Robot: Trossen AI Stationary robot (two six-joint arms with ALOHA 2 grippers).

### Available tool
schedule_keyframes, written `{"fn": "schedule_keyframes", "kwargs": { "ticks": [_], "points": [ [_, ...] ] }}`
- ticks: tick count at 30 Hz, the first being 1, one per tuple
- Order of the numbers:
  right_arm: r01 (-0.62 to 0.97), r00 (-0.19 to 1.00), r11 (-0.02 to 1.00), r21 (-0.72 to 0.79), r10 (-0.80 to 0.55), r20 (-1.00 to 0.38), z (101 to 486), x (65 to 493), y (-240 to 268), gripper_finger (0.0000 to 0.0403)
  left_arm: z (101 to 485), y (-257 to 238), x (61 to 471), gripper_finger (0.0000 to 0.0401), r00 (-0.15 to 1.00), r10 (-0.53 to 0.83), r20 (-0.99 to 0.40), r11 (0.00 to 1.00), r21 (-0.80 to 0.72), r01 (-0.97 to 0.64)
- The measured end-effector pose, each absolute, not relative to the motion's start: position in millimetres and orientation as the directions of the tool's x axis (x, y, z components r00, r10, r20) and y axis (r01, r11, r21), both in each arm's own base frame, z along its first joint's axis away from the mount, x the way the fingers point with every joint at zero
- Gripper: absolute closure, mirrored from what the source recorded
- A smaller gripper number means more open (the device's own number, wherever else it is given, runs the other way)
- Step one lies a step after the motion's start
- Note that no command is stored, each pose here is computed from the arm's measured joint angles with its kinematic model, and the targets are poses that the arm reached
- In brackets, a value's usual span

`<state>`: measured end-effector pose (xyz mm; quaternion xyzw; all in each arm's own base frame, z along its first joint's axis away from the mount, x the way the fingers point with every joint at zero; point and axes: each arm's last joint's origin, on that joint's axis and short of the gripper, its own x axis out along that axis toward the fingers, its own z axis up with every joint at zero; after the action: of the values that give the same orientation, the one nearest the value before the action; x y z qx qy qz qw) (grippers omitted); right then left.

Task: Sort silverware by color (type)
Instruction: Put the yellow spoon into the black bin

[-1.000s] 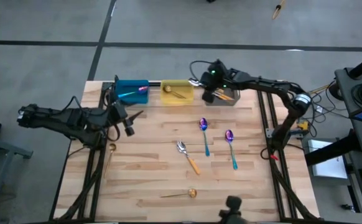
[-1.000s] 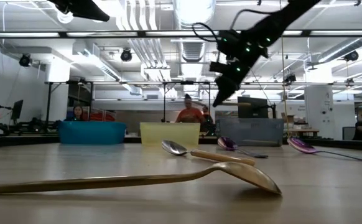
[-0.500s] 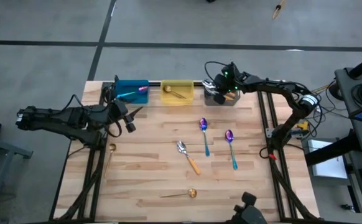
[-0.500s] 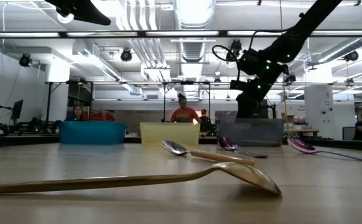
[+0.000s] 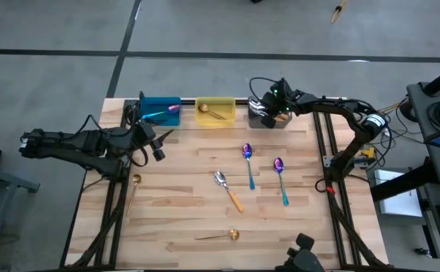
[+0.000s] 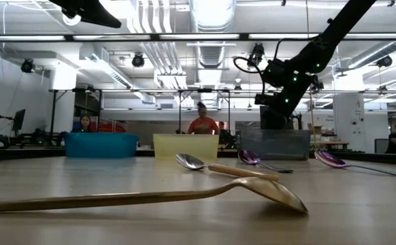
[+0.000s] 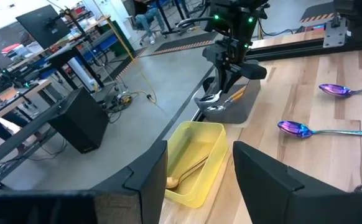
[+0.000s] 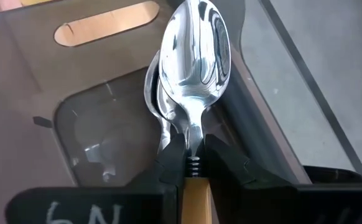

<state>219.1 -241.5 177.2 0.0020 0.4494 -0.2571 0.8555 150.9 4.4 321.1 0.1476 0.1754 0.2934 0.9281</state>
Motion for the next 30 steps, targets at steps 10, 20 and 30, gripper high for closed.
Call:
{"fn": "schedule_keyframes", "kwargs": {
  "ticks": [10, 20, 30],
  "points": [
    [0.454, 0.462, 0.864, -0.219, -0.439, -0.771, 177.3, 219.0, -241.5, 0.0355, 321.1, 4.7, 150.9, 0.0237, 0.765, 0.598, -0.239, 0.783, 0.377, -0.494],
    [0.478, 0.459, 0.856, -0.198, -0.435, -0.775, 176.9, 218.7, -241.2, 0.0354, 321.1, 4.8, 150.9, 0.0237, 0.765, 0.598, -0.239, 0.784, 0.370, -0.498],
    [0.484, 0.457, 0.854, -0.191, -0.432, -0.777, 176.8, 218.6, -240.9, 0.0351, 321.0, 4.8, 150.9, 0.0237, 0.765, 0.598, -0.240, 0.787, 0.356, -0.504]
  ]
}}
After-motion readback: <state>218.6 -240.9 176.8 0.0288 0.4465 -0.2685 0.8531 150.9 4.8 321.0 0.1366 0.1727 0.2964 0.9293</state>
